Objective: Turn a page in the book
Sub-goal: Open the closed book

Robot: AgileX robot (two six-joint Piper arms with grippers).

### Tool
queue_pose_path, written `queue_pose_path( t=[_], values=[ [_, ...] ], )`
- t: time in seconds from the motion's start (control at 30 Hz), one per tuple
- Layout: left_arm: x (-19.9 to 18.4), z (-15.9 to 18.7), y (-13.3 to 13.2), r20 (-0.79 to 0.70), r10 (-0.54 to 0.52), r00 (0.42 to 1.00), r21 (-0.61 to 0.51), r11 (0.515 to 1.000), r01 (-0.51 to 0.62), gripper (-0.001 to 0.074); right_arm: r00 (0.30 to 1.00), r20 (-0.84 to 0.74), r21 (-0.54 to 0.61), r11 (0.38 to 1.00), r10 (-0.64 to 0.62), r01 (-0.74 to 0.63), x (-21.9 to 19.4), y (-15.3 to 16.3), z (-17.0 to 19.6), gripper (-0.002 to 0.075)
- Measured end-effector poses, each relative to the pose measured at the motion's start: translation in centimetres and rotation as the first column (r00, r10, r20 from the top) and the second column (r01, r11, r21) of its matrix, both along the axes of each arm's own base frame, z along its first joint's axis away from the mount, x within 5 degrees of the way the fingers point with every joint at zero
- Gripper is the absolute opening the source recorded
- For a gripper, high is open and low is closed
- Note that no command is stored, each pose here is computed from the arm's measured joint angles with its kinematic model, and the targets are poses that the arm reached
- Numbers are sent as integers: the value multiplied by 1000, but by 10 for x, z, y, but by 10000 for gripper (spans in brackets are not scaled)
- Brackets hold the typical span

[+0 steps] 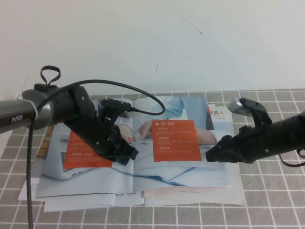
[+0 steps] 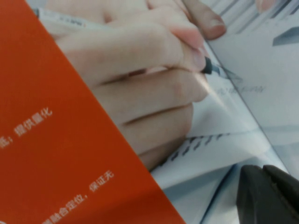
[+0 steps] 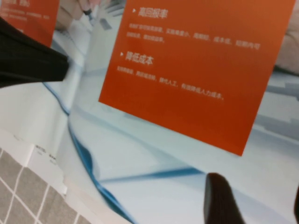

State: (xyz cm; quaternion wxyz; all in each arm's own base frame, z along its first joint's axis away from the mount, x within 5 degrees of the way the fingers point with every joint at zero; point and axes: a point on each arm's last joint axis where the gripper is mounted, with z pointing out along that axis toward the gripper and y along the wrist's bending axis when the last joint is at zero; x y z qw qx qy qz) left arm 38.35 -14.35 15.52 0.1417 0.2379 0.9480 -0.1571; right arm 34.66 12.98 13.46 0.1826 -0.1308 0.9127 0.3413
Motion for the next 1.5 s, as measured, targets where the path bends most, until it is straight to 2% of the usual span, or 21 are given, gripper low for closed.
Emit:
queue_pose_path(
  t=[0.47,0.7,1.2,1.5],
  values=[
    [0,0,0,0,1,1000,0,1000,-1,-3,1000,11,-45,999,-15,15,3,-11,-2,333],
    [0,0,0,-3,7,1000,-2,1000,-7,-3,1000,15,-74,997,18,-17,1,-12,-4,333],
    [0,0,0,-4,10,1000,-2,1000,-10,-3,999,9,-73,997,33,-33,0,-11,-4,333],
    [0,0,0,-4,10,1000,-2,1000,-10,-3,999,-35,-60,998,30,-32,0,-10,-17,334]
  ],
)
